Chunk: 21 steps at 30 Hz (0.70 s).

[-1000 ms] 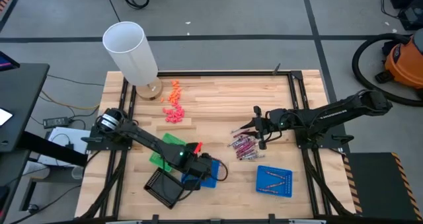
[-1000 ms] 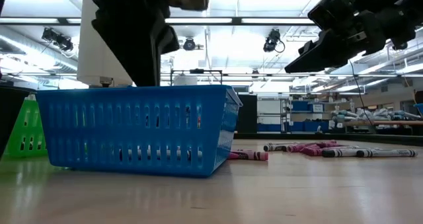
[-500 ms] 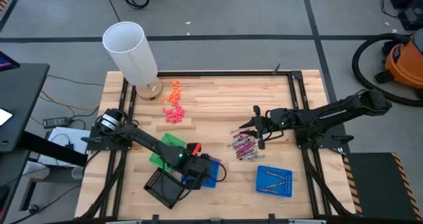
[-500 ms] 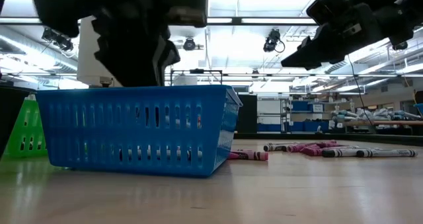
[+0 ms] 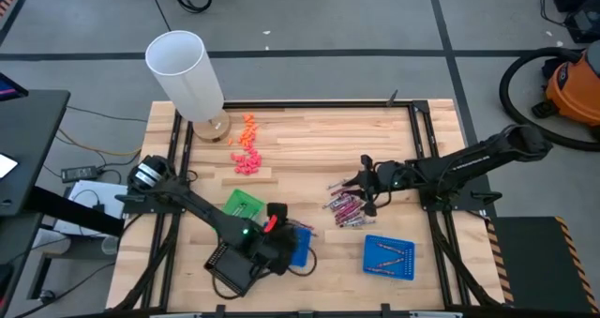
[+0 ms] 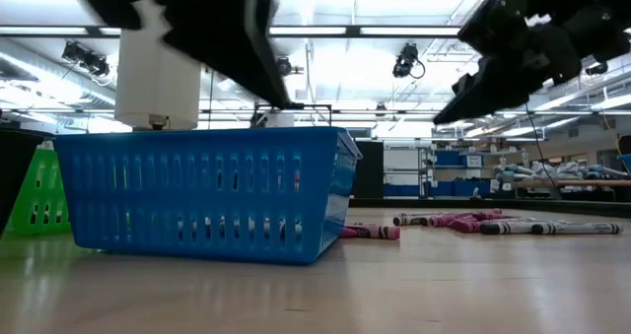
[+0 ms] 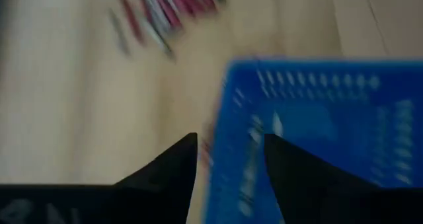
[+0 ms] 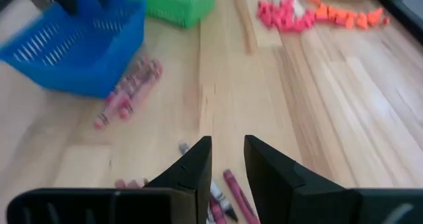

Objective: Sort crayons
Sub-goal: Put the white crayon into the left blue basket

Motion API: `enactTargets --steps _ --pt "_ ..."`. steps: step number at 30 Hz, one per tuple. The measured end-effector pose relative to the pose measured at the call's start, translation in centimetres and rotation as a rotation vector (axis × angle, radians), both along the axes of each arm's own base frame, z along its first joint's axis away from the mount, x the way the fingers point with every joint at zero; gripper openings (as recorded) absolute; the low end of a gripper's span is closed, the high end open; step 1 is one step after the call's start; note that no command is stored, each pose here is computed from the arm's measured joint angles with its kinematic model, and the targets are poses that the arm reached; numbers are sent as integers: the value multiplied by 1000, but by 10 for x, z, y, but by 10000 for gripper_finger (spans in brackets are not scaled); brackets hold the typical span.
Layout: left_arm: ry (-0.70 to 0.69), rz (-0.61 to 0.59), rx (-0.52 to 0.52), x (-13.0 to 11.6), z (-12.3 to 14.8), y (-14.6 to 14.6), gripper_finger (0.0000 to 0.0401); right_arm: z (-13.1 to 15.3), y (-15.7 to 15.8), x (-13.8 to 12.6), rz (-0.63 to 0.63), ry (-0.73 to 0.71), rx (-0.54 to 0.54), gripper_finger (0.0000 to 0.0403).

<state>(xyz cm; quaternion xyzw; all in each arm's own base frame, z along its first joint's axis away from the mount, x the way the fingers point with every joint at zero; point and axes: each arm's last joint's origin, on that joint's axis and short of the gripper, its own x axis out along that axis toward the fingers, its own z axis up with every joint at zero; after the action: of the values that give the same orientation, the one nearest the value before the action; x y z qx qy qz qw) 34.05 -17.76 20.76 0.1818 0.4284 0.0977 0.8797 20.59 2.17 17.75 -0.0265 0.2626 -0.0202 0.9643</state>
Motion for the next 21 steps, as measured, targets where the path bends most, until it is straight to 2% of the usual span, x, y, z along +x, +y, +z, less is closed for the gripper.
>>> enactTargets --steps 3,7,10,16,21 --pt "-110 -11 107 12 8 4 176 -8 2 4 3 28 2 100" --pt "-227 -93 130 34 20 14 163 -13 3 6 -17 53 12 101" --pt "-282 -178 125 48 30 25 157 -5 4 12 -48 39 39 101" --pt "-359 -219 32 67 63 42 156 18 5 22 -128 171 114 101" --pt "-370 -178 -50 67 66 42 155 22 8 27 -165 263 181 101"
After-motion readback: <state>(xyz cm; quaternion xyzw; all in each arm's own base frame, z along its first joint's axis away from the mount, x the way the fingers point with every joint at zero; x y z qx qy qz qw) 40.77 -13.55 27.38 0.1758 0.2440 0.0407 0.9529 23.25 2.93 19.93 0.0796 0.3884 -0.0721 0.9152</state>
